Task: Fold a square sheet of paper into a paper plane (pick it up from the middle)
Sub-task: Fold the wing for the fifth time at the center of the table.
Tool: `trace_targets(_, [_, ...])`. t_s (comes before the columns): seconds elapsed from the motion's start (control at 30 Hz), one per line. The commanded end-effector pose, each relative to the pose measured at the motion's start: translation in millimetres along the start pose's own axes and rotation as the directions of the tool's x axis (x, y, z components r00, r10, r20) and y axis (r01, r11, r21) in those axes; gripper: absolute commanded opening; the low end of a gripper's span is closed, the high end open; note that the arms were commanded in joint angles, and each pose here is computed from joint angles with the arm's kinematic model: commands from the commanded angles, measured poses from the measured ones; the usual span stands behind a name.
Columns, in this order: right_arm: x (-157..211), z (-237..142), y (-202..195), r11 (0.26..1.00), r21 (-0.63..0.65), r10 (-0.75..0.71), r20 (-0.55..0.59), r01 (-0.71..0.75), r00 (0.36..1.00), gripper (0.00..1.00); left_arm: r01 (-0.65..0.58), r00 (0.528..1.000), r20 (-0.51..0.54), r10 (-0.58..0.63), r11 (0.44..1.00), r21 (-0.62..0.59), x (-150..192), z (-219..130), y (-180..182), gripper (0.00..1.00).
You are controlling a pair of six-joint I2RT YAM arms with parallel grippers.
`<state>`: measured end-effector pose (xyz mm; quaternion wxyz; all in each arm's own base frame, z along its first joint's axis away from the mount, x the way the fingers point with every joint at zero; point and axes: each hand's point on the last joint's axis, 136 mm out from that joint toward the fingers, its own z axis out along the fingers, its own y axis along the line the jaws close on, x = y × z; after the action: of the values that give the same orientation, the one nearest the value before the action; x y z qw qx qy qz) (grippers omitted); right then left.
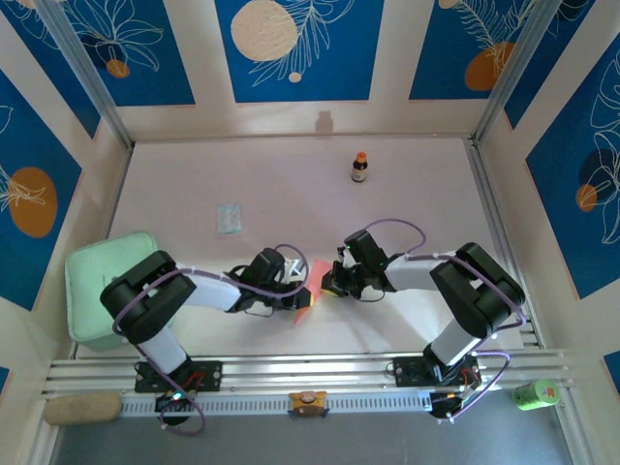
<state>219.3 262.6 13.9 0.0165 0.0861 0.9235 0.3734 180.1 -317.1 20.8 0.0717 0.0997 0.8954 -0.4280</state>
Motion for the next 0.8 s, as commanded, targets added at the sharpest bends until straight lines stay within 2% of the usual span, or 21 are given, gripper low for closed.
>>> trace_targets(0.0, [-3.2, 2.2, -21.6, 0.996, 0.074, 0.039, 0.019, -0.040, 0.999, 0.02, 0.054, 0.996, -0.071, -0.058, 0.997, -0.056, 27.3, -9.0, 15.9, 0.00])
trace_targets(0.13, [-4.1, 1.5, -19.3, 0.998, 0.061, 0.032, 0.014, -0.033, 0.999, 0.01, 0.013, 0.996, -0.089, -0.015, 1.000, -0.025, 29.7, -19.3, 2.3, 0.03])
trace_targets(0.33, [-6.3, 0.4, -8.0, 1.000, 0.022, 0.014, 0.007, -0.014, 1.000, 0.02, 0.025, 0.991, -0.128, -0.031, 0.998, -0.054, 46.0, -18.0, 18.1, 0.03])
trace_targets(0.53, [-9.0, -9.6, 21.0, 0.998, -0.054, -0.035, 0.003, 0.035, 0.999, 0.03, 0.059, 0.989, -0.133, -0.071, 0.994, -0.091, 52.0, -13.0, 33.0, 0.00])
trace_targets(0.77, [18.2, -1.0, 37.4, 0.993, -0.077, -0.096, -0.060, 0.091, 0.994, 0.03, 0.077, 0.987, -0.128, -0.094, 0.988, -0.132, 56.5, -14.8, 43.3, 0.00])
